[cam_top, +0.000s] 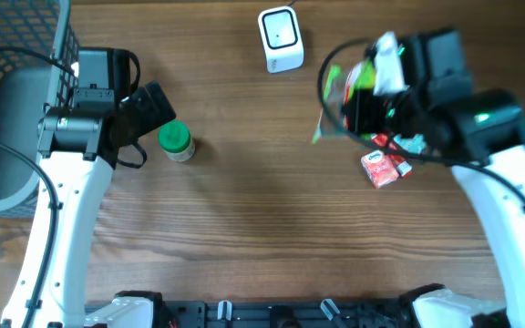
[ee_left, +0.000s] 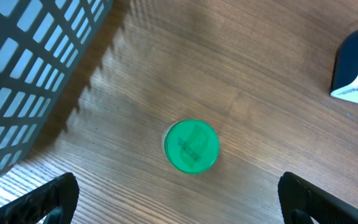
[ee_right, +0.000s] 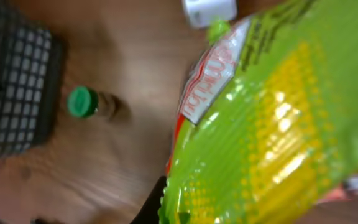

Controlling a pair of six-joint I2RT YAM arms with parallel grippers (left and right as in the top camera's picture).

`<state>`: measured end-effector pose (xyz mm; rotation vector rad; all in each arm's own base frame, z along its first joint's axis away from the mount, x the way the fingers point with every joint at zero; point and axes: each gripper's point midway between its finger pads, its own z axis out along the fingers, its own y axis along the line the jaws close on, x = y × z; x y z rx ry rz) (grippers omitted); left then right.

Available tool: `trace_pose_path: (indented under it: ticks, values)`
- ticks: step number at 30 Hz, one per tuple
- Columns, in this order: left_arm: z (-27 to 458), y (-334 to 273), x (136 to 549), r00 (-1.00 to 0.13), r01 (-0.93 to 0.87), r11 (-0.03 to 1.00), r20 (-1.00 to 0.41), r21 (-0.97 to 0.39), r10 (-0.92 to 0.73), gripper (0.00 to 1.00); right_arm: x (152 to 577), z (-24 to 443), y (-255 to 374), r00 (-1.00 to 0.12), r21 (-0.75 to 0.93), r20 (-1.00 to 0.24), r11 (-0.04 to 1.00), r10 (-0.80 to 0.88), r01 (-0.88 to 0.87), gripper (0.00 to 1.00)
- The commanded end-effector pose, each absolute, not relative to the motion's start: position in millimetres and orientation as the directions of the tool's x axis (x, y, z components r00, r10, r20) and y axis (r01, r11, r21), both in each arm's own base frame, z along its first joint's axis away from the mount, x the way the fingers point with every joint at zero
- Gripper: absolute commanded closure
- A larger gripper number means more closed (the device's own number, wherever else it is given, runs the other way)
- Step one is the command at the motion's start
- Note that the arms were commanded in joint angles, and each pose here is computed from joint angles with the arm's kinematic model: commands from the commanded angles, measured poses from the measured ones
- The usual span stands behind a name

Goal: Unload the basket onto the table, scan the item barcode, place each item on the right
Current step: 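Lift the green snack bag and move it toward the scanner, then hold the green snack bag in front of the white scanner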

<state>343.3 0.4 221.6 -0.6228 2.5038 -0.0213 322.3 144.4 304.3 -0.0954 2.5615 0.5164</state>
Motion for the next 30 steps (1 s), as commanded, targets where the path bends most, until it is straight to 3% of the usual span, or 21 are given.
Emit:
trace_pose_path:
  ticks: [1, 4, 9, 13, 17, 22, 25, 30]
  values:
    - [221, 5, 344, -0.732, -0.443, 0.886, -0.516, -0.135, -0.445, 0.00, 368, 332, 136, -0.815, 0.213, -0.579, 0.966, 0.004, -0.146, 0.96]
    - [221, 5, 344, -0.732, -0.443, 0.886, -0.516, -0.135, -0.445, 0.00, 408, 334, 150, -0.775, 0.134, -0.629, 0.973, -0.063, -0.188, 0.96]
    - [221, 5, 344, -0.732, -0.444, 0.886, -0.515, -0.134, -0.445, 0.00, 473, 296, 159, -0.702, -0.176, -0.680, 0.976, -0.212, -0.124, 0.96]
    - [221, 5, 344, -0.732, -0.443, 0.886, -0.516, -0.135, -0.445, 0.00, 514, 263, 182, -0.636, -0.502, -0.647, 0.863, -0.420, -0.059, 0.96]
    - [221, 5, 344, -0.732, -0.444, 0.886, -0.515, -0.134, -0.445, 0.00, 547, 235, 218, -0.561, -0.752, -0.536, 0.659, -0.631, -0.022, 0.96]
    - [221, 5, 344, -0.732, -0.443, 0.886, -0.515, -0.135, -0.445, 0.00, 567, 204, 244, -0.524, -0.840, -0.459, 0.543, -0.718, -0.009, 0.96]
    - [221, 5, 344, -0.732, -0.443, 0.886, -0.516, -0.135, -0.445, 0.00, 565, 200, 241, -0.539, -0.816, -0.498, 0.577, -0.680, 0.026, 0.96]
    - [221, 5, 344, -0.732, -0.443, 0.886, -0.516, -0.135, -0.445, 0.00, 547, 239, 233, -0.531, -0.747, -0.576, 0.664, -0.621, 0.034, 0.96]
